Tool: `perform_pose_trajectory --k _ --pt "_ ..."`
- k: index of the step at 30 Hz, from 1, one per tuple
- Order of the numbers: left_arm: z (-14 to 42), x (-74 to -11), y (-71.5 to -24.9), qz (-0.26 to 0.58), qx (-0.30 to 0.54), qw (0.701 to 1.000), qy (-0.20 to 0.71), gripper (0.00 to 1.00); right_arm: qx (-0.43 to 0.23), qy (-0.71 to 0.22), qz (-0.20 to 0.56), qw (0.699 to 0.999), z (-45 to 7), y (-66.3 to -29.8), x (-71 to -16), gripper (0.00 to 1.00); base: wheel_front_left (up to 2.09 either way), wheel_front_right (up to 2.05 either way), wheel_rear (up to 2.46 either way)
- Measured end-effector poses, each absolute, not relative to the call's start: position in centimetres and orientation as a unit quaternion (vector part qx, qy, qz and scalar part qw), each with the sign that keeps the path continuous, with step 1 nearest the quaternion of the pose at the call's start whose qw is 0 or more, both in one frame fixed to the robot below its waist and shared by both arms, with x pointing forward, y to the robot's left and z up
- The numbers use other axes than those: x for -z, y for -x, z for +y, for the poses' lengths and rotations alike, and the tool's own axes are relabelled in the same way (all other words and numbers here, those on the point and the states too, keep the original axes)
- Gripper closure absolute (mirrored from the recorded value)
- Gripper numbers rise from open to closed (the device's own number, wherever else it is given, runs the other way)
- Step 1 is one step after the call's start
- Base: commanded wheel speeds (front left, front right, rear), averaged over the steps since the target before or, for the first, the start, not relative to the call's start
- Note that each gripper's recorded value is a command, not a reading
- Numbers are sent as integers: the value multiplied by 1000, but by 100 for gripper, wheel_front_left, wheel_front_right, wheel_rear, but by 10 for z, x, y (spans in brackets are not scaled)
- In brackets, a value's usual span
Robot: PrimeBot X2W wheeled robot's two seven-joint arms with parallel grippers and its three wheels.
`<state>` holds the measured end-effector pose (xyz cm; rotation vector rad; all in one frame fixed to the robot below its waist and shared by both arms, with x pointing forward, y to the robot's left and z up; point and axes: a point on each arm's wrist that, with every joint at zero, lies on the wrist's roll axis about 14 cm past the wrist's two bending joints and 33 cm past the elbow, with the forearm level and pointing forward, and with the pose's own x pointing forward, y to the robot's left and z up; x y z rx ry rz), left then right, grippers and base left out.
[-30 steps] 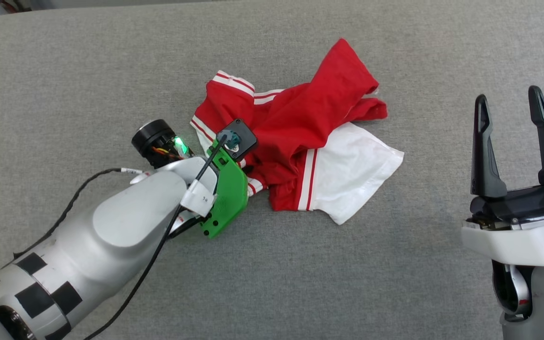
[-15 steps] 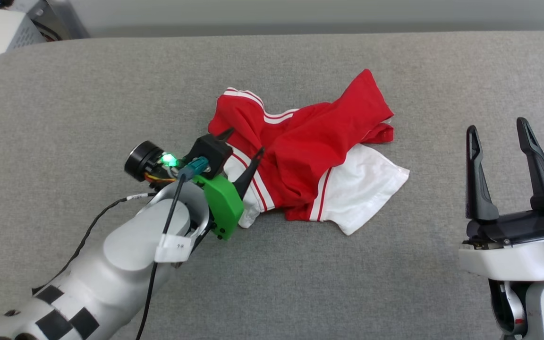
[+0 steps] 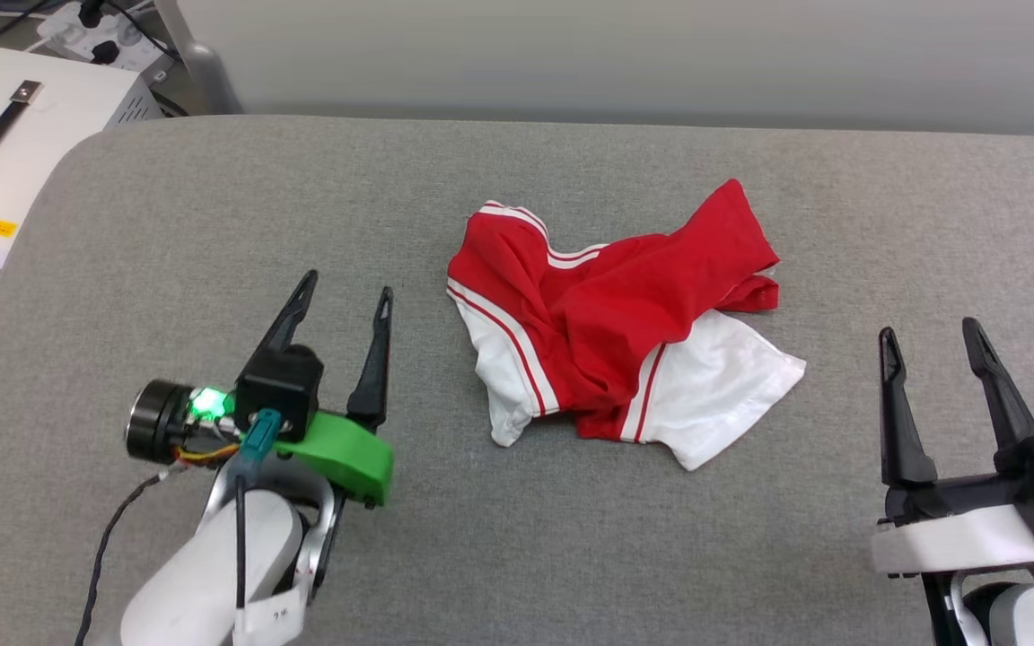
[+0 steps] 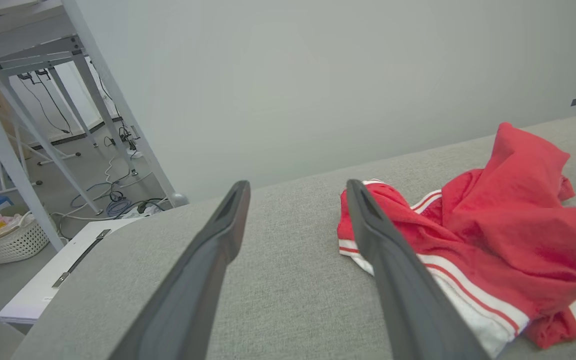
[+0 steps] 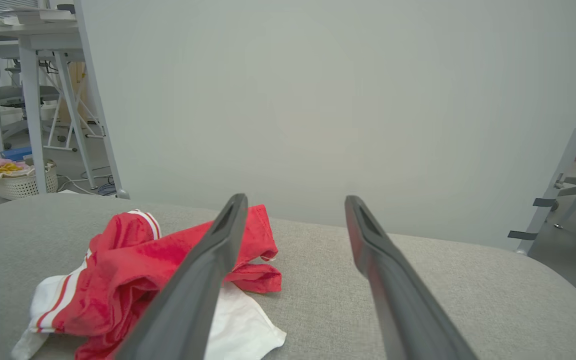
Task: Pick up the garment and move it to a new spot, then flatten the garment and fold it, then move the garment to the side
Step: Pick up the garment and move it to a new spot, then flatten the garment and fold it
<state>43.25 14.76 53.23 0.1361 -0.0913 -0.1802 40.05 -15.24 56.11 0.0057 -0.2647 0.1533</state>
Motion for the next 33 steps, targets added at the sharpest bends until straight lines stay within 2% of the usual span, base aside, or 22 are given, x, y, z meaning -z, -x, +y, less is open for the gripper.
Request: perform_pose_trajectory --k 9,20,33 --pt "183 -525 -392 -49 -2 998 -35 0 -84 -19 -94 992 -147 -391 -539 0 0 0 0" --pt "191 -509 -363 -36 -24 999 -15 0 -86 -35 -66 994 -145 -376 -522 0 0 0 0" --pt "194 -507 -355 -38 -24 999 -20 0 -84 -40 -52 994 -146 -368 -513 0 0 0 0"
